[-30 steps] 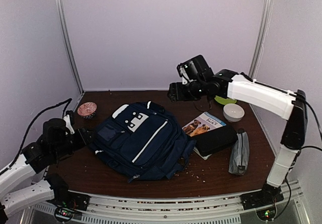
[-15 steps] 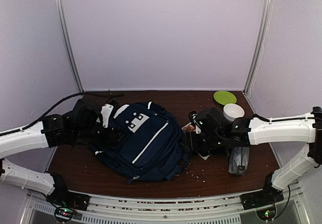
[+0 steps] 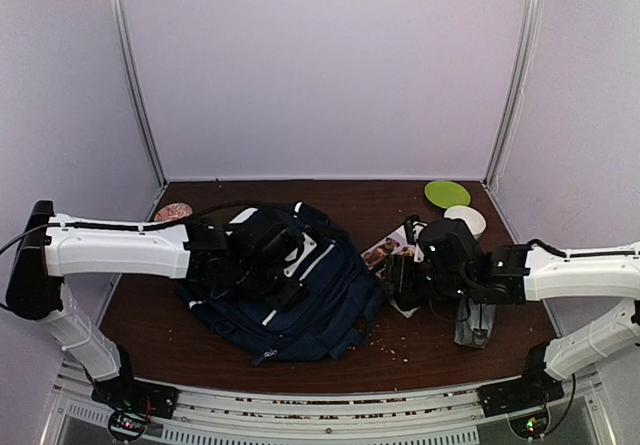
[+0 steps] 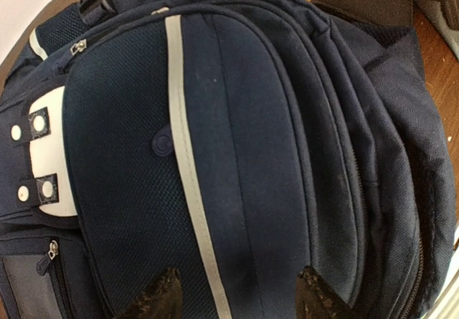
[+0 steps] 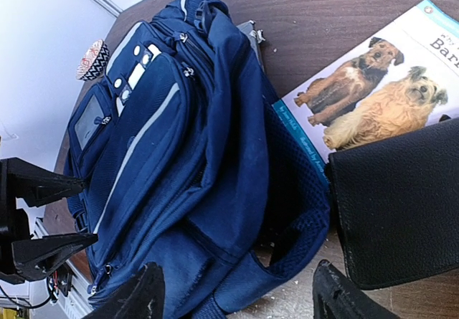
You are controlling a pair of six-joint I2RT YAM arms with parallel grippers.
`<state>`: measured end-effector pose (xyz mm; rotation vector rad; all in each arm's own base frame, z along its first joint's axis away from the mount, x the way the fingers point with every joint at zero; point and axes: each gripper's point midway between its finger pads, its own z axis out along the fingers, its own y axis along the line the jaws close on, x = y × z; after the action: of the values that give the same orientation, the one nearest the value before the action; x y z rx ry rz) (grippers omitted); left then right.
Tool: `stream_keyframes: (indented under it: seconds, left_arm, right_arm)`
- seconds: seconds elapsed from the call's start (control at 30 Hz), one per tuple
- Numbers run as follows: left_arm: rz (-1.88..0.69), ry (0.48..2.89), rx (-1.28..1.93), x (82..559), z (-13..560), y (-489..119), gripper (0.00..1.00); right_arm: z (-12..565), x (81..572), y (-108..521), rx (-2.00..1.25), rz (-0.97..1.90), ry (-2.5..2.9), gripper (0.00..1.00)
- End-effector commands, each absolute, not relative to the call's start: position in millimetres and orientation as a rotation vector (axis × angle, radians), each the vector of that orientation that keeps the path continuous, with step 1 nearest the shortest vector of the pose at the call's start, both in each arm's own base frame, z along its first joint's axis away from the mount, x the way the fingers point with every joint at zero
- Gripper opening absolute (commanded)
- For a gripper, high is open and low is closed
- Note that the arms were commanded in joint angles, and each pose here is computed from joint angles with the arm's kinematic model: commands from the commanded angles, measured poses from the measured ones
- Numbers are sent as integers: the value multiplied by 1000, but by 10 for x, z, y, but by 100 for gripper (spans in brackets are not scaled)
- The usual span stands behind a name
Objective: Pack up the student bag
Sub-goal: Adjust the student bag at the center of the board.
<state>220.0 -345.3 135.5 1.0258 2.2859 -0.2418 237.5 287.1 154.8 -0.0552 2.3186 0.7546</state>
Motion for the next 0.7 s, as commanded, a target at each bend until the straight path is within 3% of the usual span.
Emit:
stream_keyframes:
  seconds: [0.0,0.3,0.4,0.53,0.67]
  left_arm:
    - [-273,2246,1108,2137,1405,-3650,93]
    - [-245,2277,1168,2035,1156,-3798,93]
    - [-171,2312,1156,2076,993,-3738,87]
    - [-108,2329,1122,2134,903,-3681,62]
    - [-52,2294,1055,2247,1078,-3635,23]
  right_arm:
    - [1637,2424,2750,2,749,2268,70]
    - [1677,2475,2598,20,717,2249,71]
    - [1685,2481,2596,20,718,2248,71]
    - [1725,2476,2606,11,727,2244,71]
    - [1767,2471,2629,-3,742,2237,71]
